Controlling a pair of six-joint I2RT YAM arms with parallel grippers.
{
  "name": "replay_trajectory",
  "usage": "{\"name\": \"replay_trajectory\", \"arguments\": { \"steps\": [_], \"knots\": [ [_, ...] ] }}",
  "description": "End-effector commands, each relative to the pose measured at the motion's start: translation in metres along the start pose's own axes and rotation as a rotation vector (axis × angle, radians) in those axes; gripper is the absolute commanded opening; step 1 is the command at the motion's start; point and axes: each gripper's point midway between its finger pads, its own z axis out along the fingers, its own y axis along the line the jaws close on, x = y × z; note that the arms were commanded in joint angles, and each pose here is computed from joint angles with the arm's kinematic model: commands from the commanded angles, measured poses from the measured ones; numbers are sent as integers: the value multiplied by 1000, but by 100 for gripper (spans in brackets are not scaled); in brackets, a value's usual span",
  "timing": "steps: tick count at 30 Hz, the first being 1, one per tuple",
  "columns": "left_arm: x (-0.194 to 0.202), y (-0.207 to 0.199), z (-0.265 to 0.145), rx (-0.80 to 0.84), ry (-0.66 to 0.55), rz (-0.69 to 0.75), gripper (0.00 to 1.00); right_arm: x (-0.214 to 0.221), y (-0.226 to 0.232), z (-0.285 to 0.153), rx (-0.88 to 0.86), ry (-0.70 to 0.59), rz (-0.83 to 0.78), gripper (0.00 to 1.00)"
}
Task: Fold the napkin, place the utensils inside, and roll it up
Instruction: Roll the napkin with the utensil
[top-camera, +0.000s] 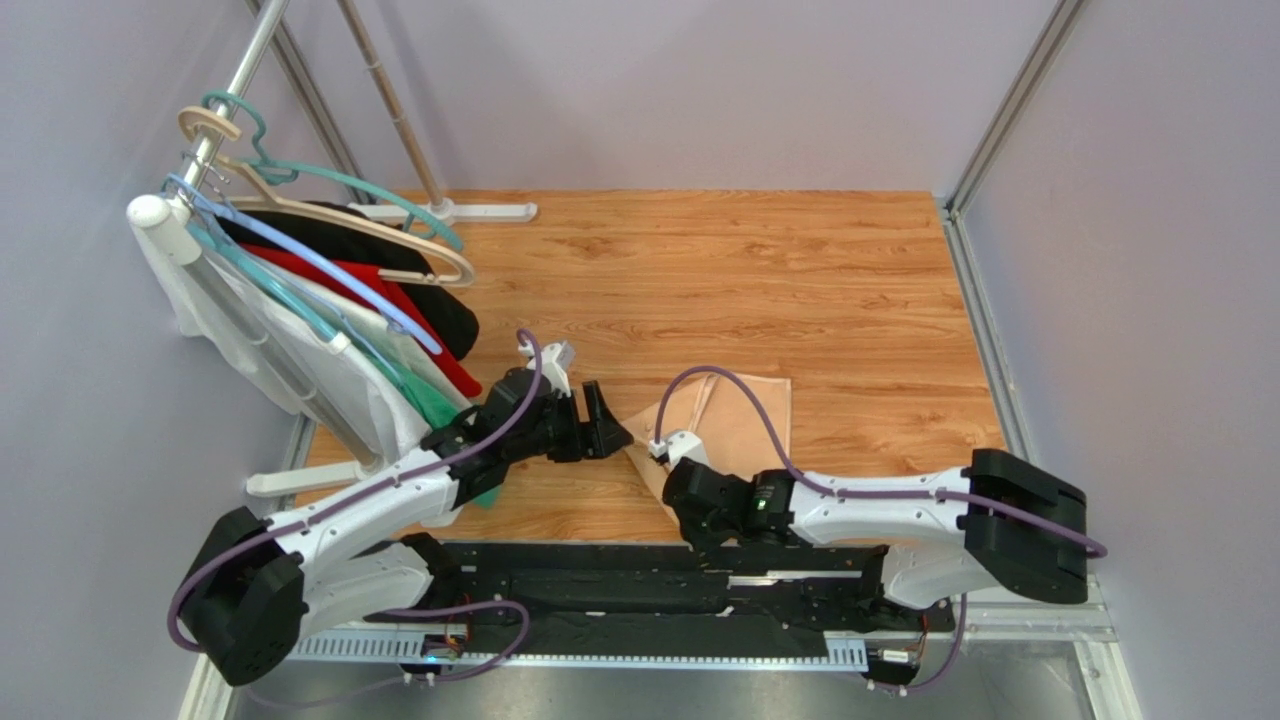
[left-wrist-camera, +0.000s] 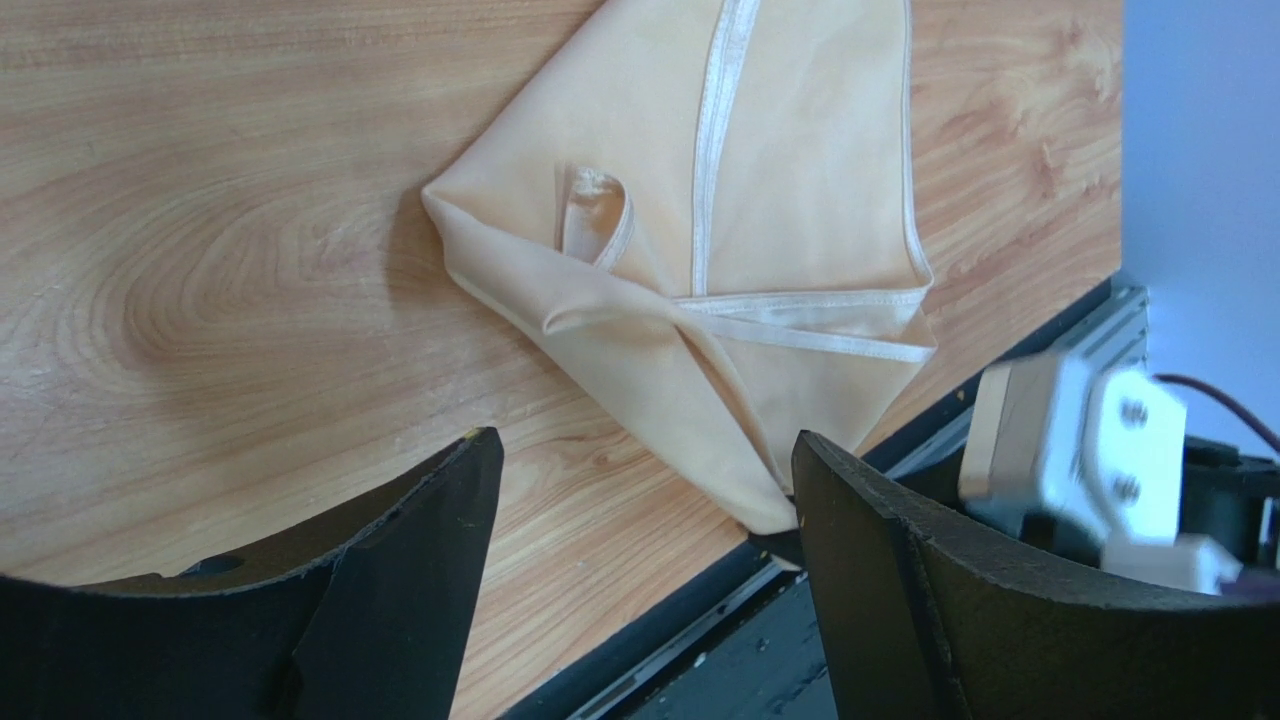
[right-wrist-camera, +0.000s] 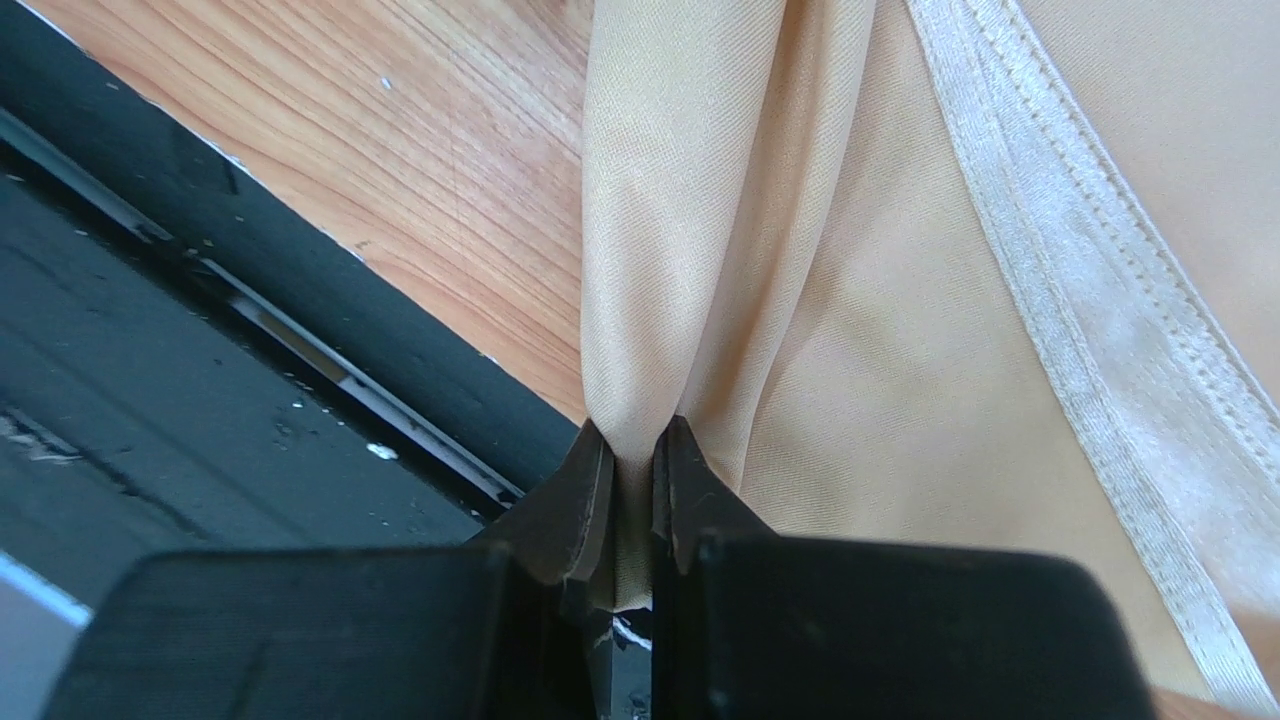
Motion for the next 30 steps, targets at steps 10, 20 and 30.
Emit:
{"name": "replay_trajectory", "arguments": {
  "steps": [10,20,30],
  "knots": [
    [8,-4,17,103,5,77,66,-4,19,1,-265,1,128,0],
    [-4,-9,56,119,0,51,63,4,16,5,-266,22,152,0],
    [-16,-12,68,137,3,36,62,11,8,9,-252,43,172,0]
  ]
}}
